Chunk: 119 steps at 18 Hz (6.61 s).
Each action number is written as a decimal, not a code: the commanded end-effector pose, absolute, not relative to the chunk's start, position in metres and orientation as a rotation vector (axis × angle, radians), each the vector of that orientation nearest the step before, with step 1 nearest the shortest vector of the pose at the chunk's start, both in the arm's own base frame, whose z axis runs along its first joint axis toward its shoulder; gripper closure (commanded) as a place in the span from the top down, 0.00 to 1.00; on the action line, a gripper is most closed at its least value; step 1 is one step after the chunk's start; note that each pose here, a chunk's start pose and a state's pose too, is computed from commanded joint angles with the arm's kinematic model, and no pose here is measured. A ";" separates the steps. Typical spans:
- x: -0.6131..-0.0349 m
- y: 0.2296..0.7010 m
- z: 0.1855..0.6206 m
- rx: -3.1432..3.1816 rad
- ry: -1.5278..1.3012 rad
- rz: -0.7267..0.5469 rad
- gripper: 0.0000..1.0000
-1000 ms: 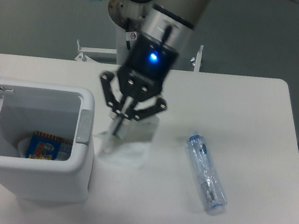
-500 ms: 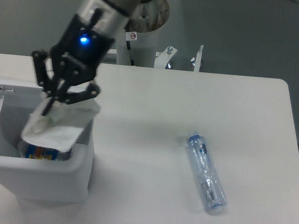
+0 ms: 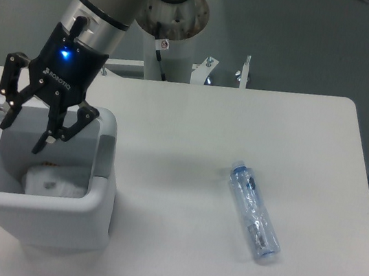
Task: Place the trash in the trash can
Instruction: 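Carry the bag over the white bin and open the gripper, then move the gripper back over the clear water bottle, then lower the gripper around the bottle's middle and close it, then lift the bottle and carry it over the white bin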
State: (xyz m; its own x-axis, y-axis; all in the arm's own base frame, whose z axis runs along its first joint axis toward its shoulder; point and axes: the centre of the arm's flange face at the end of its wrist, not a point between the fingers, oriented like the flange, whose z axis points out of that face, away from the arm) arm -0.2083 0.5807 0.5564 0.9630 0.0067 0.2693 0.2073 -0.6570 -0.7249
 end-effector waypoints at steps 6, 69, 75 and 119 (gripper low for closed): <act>-0.286 0.576 0.531 -2.299 -0.390 -0.252 1.00; -0.535 0.490 0.192 -2.758 -1.036 0.051 0.63; -0.535 0.490 0.196 -2.756 -1.030 0.055 0.63; -0.383 0.547 0.633 -2.062 -0.447 -0.024 0.60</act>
State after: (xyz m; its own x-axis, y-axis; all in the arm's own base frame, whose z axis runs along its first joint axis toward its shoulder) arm -0.3827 0.5465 0.6332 0.9319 0.3035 0.1986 0.3231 -0.4459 -0.8347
